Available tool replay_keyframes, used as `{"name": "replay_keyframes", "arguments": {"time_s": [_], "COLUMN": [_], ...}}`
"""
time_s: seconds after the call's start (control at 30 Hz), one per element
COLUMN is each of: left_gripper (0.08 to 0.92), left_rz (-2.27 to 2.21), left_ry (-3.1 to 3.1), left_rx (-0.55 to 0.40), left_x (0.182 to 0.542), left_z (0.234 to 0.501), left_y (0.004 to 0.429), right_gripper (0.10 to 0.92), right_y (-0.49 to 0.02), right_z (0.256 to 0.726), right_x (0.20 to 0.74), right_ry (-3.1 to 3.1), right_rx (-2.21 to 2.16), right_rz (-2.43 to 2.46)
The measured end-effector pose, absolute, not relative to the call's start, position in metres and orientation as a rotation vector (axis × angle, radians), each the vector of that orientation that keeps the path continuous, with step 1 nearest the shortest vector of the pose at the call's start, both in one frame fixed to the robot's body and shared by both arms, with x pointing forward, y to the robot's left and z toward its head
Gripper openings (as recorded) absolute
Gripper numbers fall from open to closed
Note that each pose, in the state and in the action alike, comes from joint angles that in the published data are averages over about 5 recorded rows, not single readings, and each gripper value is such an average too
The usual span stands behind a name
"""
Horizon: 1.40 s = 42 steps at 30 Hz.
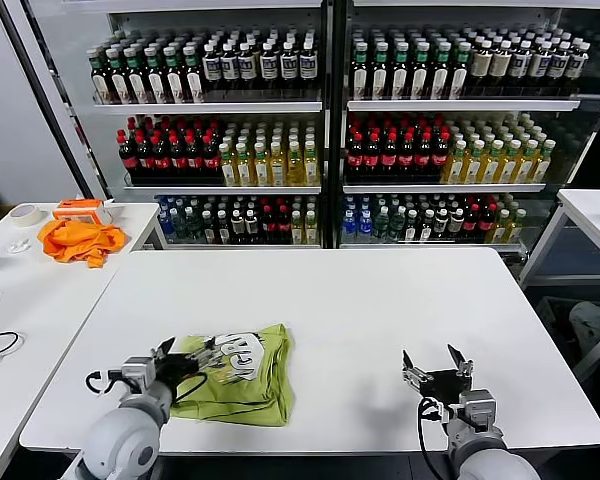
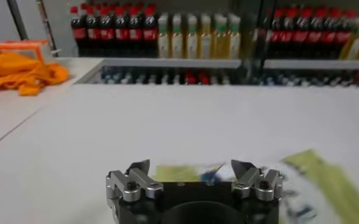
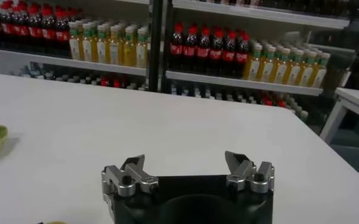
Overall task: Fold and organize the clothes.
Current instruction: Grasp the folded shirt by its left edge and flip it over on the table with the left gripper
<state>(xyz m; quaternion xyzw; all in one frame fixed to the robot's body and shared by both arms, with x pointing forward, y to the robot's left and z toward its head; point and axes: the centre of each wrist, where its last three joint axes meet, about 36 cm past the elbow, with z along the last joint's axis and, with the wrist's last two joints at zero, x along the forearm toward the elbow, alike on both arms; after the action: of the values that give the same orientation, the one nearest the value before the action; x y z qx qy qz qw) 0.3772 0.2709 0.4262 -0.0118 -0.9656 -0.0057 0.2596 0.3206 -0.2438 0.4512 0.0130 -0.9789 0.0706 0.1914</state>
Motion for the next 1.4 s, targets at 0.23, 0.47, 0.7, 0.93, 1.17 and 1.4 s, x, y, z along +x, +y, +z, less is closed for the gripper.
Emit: {"name": "replay_keyframes", "arguments": {"time_s": [0.23,0.47,0.7,0.93,1.17,1.4], "left_gripper": [0.823,0.820,0.681,0.482,0.274,0.108], "left_rz": [-0.065,-0.105,-0.059,0.040,0.118,0.104], "left_ry": [-2.591,-2.585,-2.585,-2.577,-2.572,-2.594], "left_rx": [-0.014,0.014,0.006,-0.007,-0.002,0.028], "left_x": [0.372,0.368,0.363,0.360,0.358,0.363], "left_z": [0.407,0.393,0.389,0.387,0.385,0.406], "left_y": [0.273,0.278,0.278,0.276,0.275,0.285], "right_gripper": [0.823,0.823,0.823,0.823,0.823,0.823], "right_y": [-0.247,-0.247,-0.248,-0.248,-0.248,-0.248], "right_z": [0.449,0.449,0.449,0.450,0.451,0.453], "right_x": [0.320,0.320,0.320,0.318,0.318,0.319], "right_ry": [-2.747,-2.750,-2.746,-2.748,-2.752,-2.760], "right_rx": [0.035,0.035,0.029,0.027,0.028,0.031], "right_rz": [0.205,0.204,0.206,0.203,0.204,0.212]}}
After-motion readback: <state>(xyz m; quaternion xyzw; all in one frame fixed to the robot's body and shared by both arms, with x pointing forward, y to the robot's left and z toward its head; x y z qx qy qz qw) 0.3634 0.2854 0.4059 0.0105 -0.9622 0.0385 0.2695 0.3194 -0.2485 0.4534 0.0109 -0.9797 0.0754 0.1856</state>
